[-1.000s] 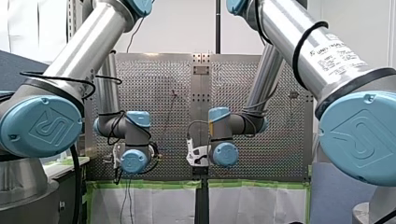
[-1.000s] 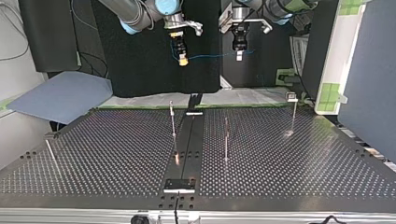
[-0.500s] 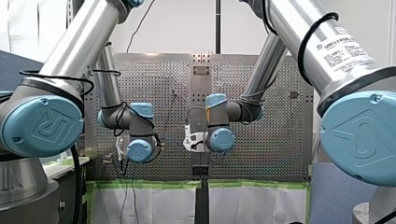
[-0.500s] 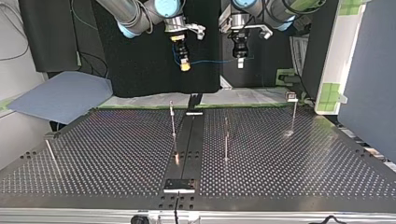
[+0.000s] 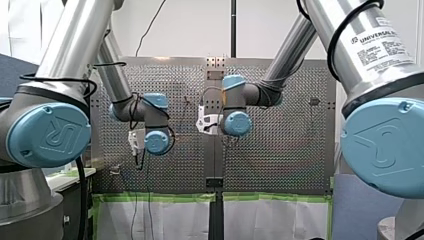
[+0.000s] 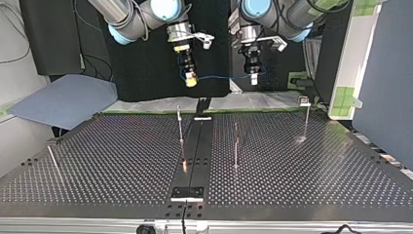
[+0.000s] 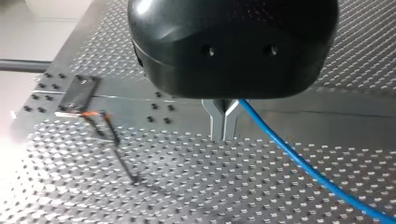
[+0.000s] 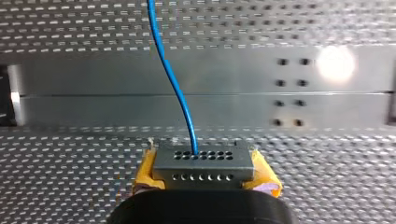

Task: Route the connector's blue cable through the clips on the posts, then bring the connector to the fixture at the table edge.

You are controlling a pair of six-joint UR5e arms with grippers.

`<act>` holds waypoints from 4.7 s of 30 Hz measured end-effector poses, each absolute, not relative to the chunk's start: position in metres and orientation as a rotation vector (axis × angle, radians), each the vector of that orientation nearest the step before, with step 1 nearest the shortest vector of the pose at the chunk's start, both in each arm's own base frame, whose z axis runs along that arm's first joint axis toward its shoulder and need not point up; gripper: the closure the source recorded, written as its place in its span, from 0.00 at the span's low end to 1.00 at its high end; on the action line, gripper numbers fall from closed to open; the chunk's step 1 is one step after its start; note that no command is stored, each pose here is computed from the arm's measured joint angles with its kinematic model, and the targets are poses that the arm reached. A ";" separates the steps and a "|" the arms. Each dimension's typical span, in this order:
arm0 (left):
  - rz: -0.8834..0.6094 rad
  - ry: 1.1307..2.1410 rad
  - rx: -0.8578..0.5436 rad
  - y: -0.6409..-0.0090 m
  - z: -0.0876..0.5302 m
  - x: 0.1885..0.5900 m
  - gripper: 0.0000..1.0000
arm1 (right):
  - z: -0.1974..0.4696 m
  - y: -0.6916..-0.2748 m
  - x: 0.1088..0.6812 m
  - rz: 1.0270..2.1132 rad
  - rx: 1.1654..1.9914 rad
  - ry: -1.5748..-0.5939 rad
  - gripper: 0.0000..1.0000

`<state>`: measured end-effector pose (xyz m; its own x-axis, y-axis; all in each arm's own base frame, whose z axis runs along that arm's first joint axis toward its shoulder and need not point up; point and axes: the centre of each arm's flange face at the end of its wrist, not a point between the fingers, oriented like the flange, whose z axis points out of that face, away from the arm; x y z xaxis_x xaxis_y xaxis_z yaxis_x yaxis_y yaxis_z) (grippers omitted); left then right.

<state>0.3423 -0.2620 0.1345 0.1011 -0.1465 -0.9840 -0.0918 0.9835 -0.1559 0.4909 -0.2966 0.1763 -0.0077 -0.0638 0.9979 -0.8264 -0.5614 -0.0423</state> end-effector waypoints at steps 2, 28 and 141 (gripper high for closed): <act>-0.040 1.464 -0.202 -0.261 0.142 0.346 1.00 | 0.187 -0.299 0.491 1.644 1.656 -0.926 1.00; 0.041 1.328 -0.262 -0.239 0.281 0.391 1.00 | 0.269 -0.353 0.480 1.689 1.531 -0.925 1.00; -0.101 1.404 -0.118 -0.218 0.273 0.592 1.00 | 0.270 -0.510 0.440 1.697 1.461 -0.941 1.00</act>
<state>0.5922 -0.2184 0.2728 0.1635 -0.1404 -0.9765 0.0006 0.9898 -0.1423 0.4403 -0.5099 0.2704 -0.1208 0.0470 0.9916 -0.8662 -0.4929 -0.0822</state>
